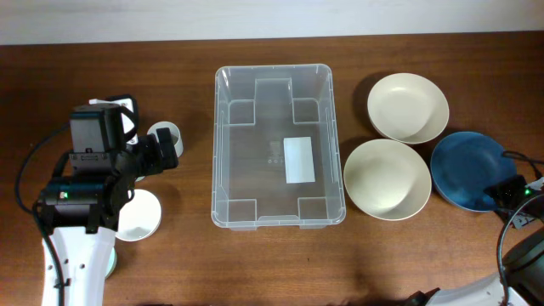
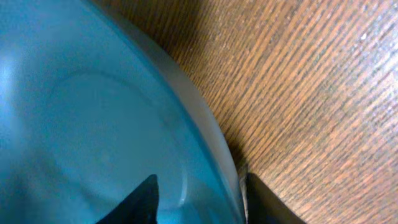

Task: Pack container
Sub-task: 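Move the right gripper to the blue bowl rim and grasp it, then lift the blue bowl with the right gripper and place it in the container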

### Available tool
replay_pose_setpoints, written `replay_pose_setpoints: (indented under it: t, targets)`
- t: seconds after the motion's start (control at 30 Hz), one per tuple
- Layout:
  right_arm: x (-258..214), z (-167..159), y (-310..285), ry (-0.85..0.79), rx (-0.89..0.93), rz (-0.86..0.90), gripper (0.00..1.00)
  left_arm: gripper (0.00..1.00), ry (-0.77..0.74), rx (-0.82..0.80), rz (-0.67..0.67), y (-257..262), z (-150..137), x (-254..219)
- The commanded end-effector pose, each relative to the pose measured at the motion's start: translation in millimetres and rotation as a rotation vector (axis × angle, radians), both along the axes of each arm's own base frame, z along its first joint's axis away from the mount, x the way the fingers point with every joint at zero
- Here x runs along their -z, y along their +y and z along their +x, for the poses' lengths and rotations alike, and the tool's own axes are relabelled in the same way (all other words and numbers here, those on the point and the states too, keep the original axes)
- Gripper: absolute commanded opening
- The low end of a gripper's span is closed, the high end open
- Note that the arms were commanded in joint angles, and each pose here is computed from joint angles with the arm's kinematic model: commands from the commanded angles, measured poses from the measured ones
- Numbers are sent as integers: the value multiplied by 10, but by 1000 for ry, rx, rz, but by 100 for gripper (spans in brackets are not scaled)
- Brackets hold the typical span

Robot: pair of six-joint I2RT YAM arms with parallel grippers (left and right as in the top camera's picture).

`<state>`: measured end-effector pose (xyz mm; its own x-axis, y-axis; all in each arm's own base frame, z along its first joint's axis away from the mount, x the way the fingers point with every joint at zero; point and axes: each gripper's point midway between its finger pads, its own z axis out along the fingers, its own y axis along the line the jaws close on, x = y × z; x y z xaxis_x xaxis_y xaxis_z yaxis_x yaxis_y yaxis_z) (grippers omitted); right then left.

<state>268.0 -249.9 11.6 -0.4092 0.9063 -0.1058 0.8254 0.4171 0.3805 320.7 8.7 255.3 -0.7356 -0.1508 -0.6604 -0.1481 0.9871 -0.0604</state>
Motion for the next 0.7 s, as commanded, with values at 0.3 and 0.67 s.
replay_pose_setpoints:
  t: [0.3, 0.67]
  targets:
    - [48, 3, 50, 2, -12, 16, 17, 100, -28, 14, -3, -9, 35, -100]
    - [47, -1, 57, 5, -3, 22, 4, 99, -28, 13, -2, -6, 35, -101]
